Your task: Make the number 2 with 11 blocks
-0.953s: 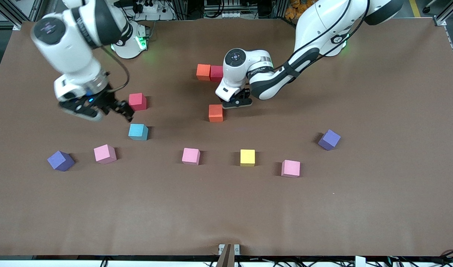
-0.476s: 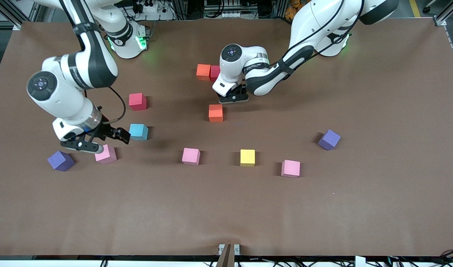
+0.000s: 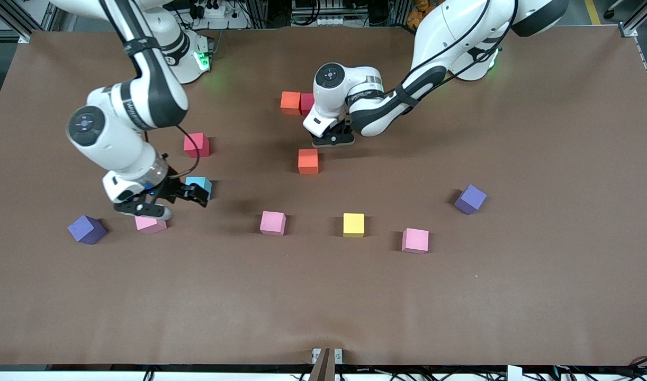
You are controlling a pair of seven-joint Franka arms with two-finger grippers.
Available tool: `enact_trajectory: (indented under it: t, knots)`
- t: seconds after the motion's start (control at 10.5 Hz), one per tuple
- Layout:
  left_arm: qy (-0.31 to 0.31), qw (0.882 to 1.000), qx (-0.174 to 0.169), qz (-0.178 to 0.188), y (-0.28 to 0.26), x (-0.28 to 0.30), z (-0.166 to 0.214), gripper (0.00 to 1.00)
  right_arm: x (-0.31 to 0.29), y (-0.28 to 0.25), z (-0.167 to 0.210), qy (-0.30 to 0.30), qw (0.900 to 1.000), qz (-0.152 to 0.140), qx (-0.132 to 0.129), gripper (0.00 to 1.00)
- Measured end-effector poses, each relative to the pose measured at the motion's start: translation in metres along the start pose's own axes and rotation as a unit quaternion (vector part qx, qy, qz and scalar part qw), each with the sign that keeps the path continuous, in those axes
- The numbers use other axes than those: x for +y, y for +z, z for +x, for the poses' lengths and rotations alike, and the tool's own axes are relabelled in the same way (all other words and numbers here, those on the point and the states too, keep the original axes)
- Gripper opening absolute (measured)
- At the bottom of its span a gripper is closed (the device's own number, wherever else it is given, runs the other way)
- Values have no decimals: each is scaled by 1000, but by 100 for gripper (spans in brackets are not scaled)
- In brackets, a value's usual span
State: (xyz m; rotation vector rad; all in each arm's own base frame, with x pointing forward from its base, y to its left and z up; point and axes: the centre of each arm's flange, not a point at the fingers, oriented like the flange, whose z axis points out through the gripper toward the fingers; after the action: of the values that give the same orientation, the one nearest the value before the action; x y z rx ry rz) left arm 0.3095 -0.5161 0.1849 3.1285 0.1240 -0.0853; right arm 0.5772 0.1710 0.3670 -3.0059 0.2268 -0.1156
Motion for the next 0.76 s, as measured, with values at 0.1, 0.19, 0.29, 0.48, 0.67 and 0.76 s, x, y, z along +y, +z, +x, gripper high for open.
enact_trajectory:
  t: [0.1, 0.19, 0.29, 0.48, 0.67, 0.76]
  knots:
    - [0, 1000, 0, -1, 0, 0, 0, 58, -6, 8, -6, -6, 1000, -1, -1, 100]
    - [-1, 1000, 1, -1, -1, 0, 1, 60, -8, 15, -10, -8, 1000, -2, -1, 100]
    - [-2, 1000, 1, -2, -1, 0, 2, 70, -6, 20, -12, -8, 1000, -3, -2, 100]
    - [-5, 1000, 4, -6, -4, 2, 7, 99, -4, 22, -12, -7, 1000, -4, -3, 100]
    - [-15, 1000, 16, -4, -17, 6, 22, 100, -9, 24, -16, -12, 1000, -4, -3, 100]
    - [-21, 999, 24, 2, -26, 8, 31, 100, -14, 26, -18, -17, 1000, -2, -1, 100]
